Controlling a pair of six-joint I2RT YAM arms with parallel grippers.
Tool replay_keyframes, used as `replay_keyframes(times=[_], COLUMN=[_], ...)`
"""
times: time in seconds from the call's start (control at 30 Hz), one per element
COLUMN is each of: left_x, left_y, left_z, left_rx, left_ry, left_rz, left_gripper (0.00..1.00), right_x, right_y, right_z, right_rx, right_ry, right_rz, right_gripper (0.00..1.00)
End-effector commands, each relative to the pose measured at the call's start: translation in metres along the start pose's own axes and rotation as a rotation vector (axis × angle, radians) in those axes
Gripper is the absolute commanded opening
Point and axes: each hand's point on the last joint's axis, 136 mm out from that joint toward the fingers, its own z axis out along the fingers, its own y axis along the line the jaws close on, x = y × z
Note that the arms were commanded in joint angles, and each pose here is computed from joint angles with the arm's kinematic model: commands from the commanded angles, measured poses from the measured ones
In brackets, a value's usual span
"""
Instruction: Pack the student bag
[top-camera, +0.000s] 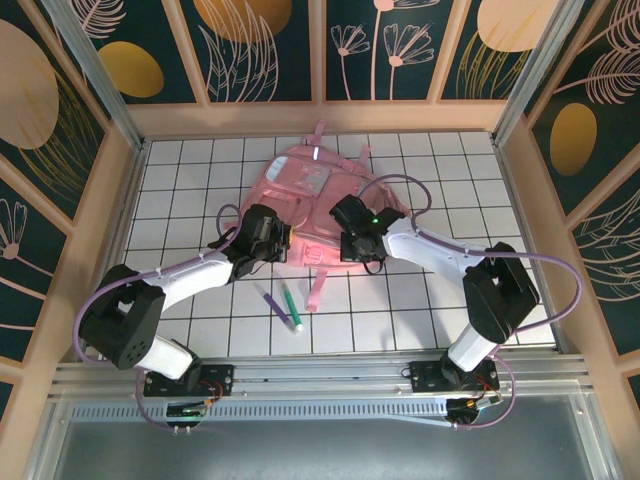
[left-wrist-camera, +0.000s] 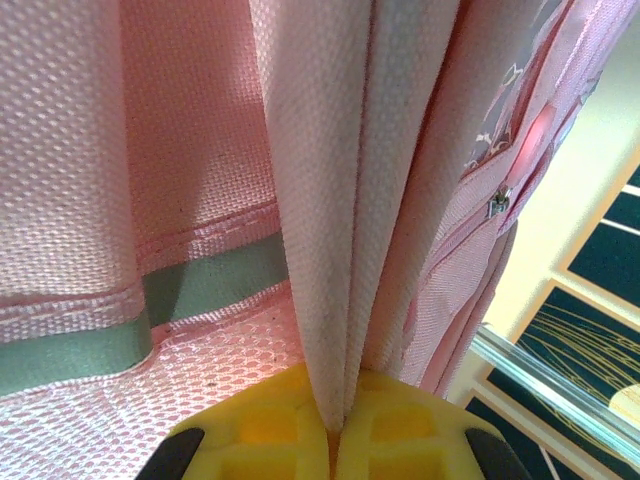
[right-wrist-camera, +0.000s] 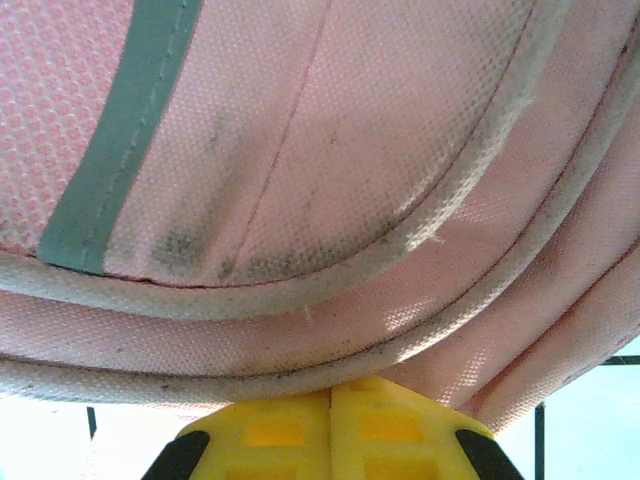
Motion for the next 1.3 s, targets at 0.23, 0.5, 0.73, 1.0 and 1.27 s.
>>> replay_keyframes(times=[0.23, 0.5, 0.73, 1.0, 1.27], left_x=[-0.008, -0.030, -0.057, -0.098, -0.119], left_y=[-0.019, -0.022, -0.026, -0.079, -0.110], left_z=[-0.013, -0.013, -0.016, 0.002, 0.047], left_rx=[0.066, 0.030, 0.001, -0.039, -0.067], left_ry=[-0.052, -0.093, -0.092, -0.096, -0.023], left_rz=[0.022, 0.108, 0.212, 0.481, 0.535], left_gripper=[0.00, 0.00, 0.00, 0.00, 0.24], right_x=[-0.033, -0.038, -0.037, -0.032, -0.027], right_y=[-0.023, -0.059, -0.066, -0.029, 0.027], right_z=[-0.030, -0.025, -0.029, -0.043, -0.060], right_rx=[0.011, 0.098, 0.065, -0.134, -0.298], right_ry=[-0.071, -0.072, -0.087, -0.097, -0.120], right_rz=[-0.091, -0.201, -0.239, -0.252, -0.304], right_gripper=[0.00, 0.00, 0.00, 0.00, 0.00])
